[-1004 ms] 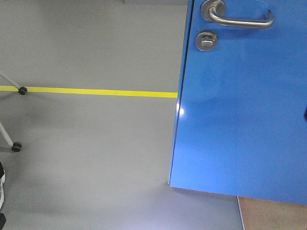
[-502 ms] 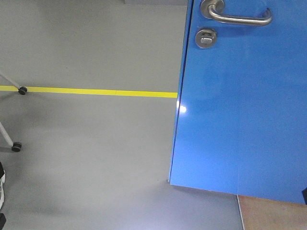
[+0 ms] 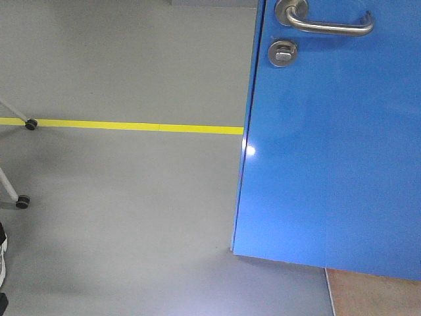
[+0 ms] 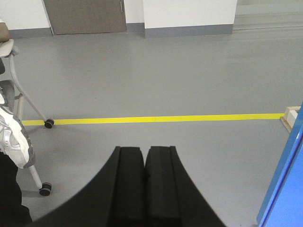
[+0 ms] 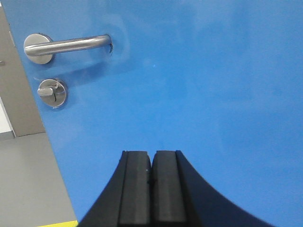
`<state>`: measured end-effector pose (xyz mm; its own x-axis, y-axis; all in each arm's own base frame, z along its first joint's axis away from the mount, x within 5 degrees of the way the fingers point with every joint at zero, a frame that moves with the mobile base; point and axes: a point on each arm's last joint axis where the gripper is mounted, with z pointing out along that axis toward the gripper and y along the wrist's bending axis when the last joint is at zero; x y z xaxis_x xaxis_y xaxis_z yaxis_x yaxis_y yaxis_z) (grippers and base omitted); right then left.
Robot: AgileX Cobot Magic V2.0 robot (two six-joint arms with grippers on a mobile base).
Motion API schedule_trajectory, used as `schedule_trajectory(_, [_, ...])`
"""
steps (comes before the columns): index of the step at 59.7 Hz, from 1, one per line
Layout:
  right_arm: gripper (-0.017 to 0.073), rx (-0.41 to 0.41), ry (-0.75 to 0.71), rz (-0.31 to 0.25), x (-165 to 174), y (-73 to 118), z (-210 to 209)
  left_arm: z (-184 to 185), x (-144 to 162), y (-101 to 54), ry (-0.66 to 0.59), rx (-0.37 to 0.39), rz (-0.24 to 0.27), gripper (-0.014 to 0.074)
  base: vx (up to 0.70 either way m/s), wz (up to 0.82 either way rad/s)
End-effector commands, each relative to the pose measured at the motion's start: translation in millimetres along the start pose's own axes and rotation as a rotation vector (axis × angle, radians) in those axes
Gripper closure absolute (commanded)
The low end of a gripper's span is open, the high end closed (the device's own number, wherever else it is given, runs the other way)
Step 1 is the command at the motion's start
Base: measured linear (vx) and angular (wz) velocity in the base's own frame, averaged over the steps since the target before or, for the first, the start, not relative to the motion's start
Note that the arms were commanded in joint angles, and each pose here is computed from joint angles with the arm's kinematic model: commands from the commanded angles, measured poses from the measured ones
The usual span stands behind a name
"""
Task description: Move to blue door and open it
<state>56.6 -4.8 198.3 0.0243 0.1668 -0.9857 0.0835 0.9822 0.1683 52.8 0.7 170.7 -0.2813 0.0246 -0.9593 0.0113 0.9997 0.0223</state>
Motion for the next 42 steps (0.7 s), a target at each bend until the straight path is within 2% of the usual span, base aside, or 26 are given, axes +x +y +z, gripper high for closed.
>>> schedule_trajectory(1, [0.0564, -0.010, -0.074, 0.005, -4.2, 0.5, -0.6, -4.9, -17.6, -0.2, -0.122, 0.006, -0.003, 0.0523, 0.00, 0.00])
schedule_trajectory(42, [0.0564, -0.010, -0.074, 0.009, -4.2, 0.5, -0.6, -4.9, -17.6, -0.2, -0.122, 0.006, -0.003, 0.0523, 0.00, 0.00])
